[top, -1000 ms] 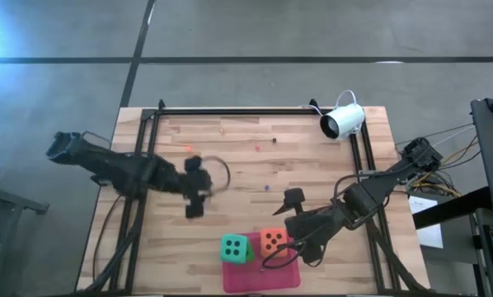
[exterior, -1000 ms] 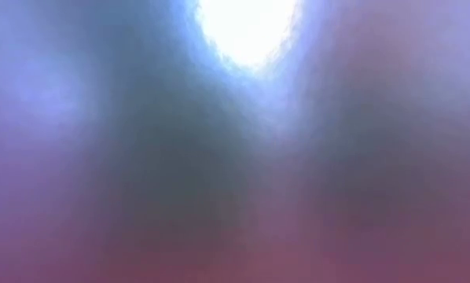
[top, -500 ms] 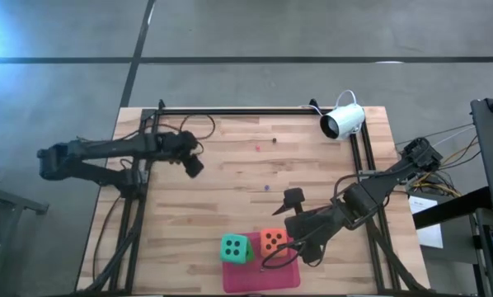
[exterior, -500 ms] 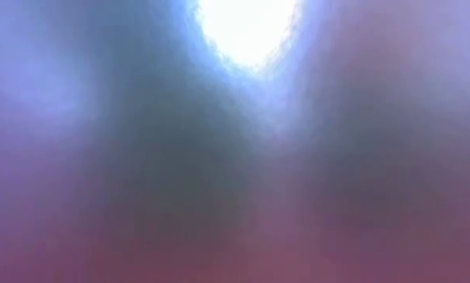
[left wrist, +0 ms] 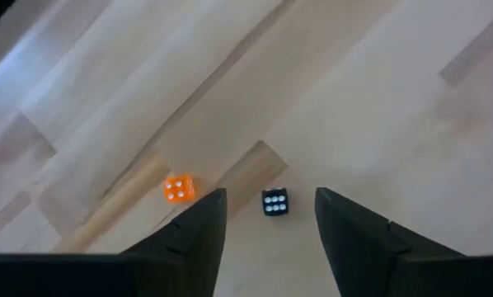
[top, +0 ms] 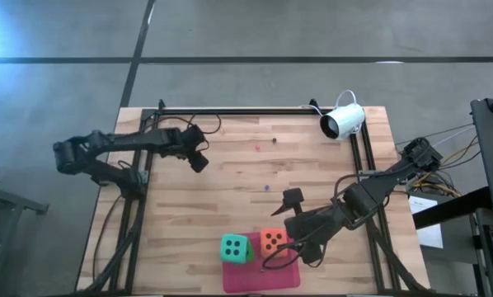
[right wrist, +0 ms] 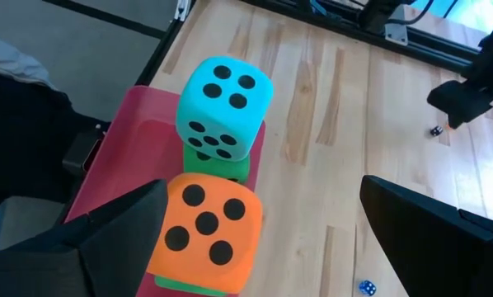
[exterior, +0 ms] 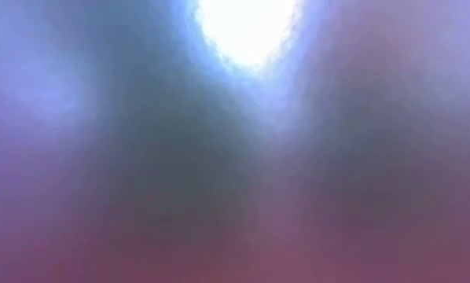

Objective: Pick & Place Dice
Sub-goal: Put the left black dice into the pink bin

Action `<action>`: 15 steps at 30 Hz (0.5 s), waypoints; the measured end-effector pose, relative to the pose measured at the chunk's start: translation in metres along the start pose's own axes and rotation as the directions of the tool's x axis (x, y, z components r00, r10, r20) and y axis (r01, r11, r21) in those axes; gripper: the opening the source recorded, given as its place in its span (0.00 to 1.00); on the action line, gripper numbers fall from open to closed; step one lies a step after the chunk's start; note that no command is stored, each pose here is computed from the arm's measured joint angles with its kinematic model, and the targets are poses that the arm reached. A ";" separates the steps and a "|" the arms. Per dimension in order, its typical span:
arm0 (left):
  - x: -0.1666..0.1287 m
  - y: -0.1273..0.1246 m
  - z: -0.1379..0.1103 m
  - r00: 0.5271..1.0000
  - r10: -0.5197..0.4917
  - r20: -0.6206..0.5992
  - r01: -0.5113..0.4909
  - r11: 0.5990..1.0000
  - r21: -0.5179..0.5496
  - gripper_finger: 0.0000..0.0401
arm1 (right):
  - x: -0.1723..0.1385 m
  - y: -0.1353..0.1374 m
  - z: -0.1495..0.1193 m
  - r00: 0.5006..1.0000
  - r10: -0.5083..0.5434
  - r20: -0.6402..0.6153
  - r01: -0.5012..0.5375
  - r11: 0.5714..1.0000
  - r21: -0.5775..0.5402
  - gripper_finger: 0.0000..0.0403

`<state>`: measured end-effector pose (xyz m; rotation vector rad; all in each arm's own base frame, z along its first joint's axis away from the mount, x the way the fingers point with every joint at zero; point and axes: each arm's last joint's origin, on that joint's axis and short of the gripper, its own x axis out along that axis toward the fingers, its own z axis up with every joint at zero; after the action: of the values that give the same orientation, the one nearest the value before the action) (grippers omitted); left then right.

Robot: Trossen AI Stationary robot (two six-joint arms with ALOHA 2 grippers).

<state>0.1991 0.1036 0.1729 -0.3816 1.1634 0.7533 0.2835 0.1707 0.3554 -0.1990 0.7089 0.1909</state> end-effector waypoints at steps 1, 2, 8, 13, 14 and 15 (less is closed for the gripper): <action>0.002 0.000 0.000 1.000 0.003 -0.009 -0.003 1.000 0.000 0.48 | 0.000 0.000 0.000 1.000 0.000 0.000 0.000 1.000 0.001 0.99; 0.004 0.000 0.000 1.000 0.006 -0.016 -0.006 1.000 0.001 0.49 | 0.000 0.000 0.000 1.000 0.000 0.000 0.000 1.000 0.005 0.99; 0.013 -0.003 0.001 0.999 0.009 -0.035 -0.009 1.000 0.008 0.49 | 0.000 0.000 0.000 1.000 0.000 0.000 0.000 1.000 0.012 0.99; 0.021 -0.002 0.001 0.999 0.010 -0.049 -0.009 1.000 0.018 0.47 | 0.000 0.000 0.000 1.000 0.001 0.000 -0.001 1.000 0.017 0.99; 0.022 -0.001 0.001 0.999 0.012 -0.051 -0.011 1.000 0.014 0.46 | 0.000 0.000 0.000 1.000 0.001 0.001 -0.001 1.000 0.018 0.99; 0.022 0.000 0.001 0.998 0.014 -0.054 -0.014 1.000 0.010 0.46 | 0.000 0.000 0.000 1.000 0.001 0.001 -0.001 1.000 0.019 0.99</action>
<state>0.2042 0.1115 0.1526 -0.3882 1.2208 0.7532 0.2835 0.1708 0.3554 -0.1805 0.7099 0.1854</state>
